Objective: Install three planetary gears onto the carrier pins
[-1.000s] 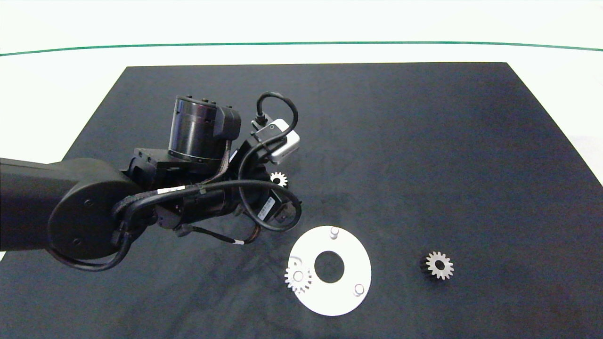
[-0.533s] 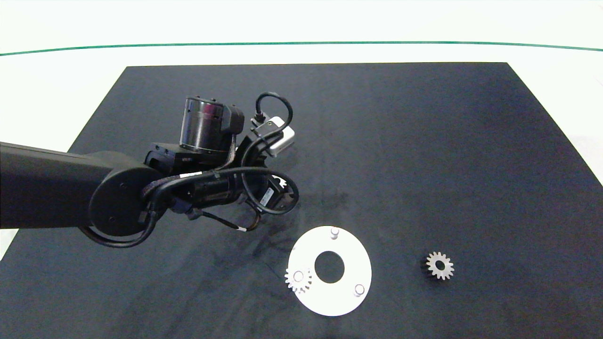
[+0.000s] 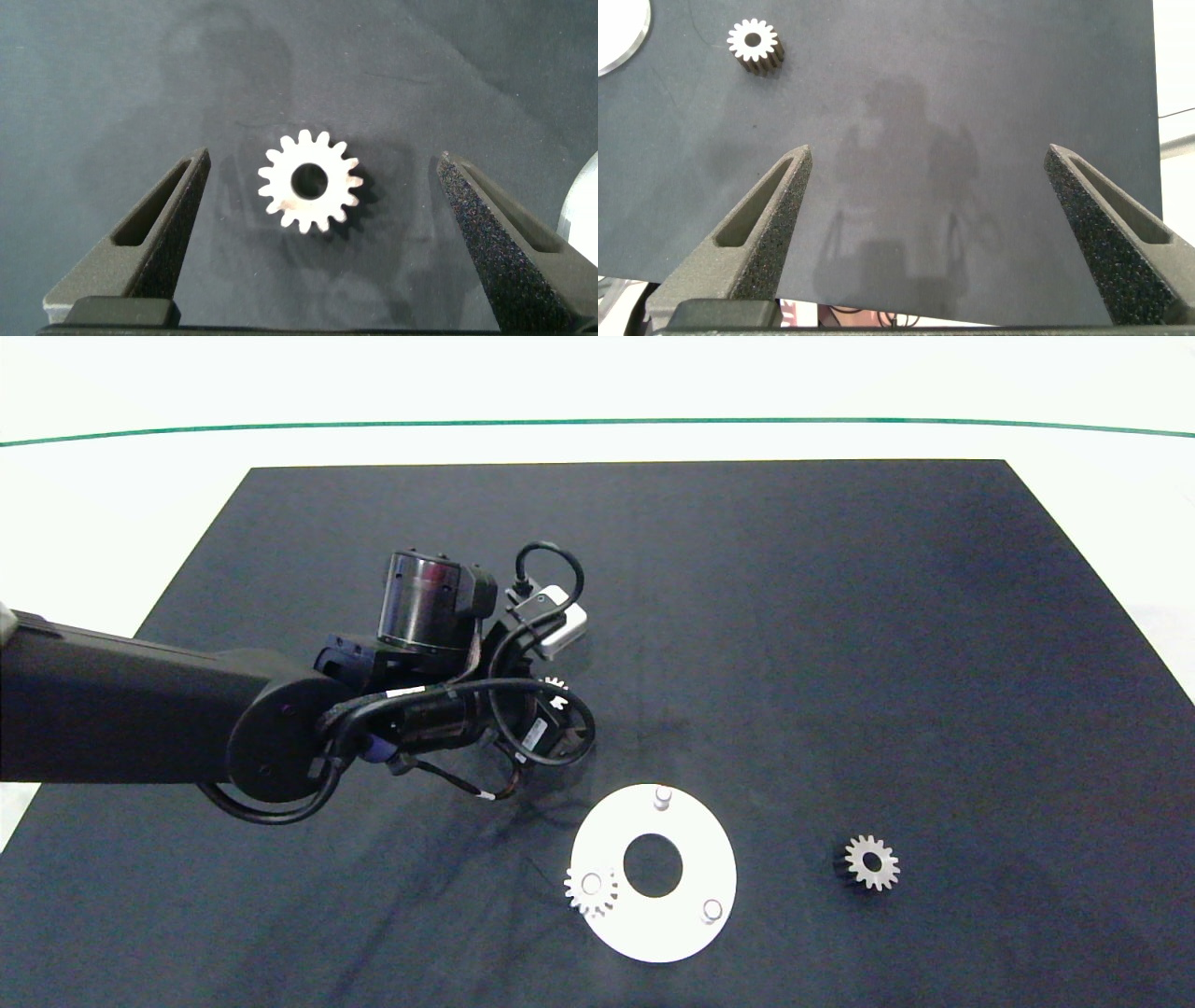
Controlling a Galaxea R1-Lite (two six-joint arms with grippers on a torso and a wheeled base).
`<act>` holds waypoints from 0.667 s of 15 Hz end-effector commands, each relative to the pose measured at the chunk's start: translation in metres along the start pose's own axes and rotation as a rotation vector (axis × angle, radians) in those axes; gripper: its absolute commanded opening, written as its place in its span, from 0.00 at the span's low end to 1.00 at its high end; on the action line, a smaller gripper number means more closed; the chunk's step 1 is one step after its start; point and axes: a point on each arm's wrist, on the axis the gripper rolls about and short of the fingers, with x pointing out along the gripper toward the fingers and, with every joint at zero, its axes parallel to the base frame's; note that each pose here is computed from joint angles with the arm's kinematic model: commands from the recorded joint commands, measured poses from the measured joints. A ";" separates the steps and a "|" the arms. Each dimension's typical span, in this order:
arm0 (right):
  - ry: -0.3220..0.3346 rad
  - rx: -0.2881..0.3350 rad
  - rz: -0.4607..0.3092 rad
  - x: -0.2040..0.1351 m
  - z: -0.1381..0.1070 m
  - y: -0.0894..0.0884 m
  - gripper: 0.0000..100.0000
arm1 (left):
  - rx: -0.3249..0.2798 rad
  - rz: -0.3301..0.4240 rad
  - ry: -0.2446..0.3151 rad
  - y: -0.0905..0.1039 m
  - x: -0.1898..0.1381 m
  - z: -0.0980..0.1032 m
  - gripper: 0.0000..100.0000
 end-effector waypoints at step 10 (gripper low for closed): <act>0.001 -0.001 0.000 0.000 0.000 0.000 1.00 | -0.005 -0.001 0.010 0.003 0.005 -0.005 0.83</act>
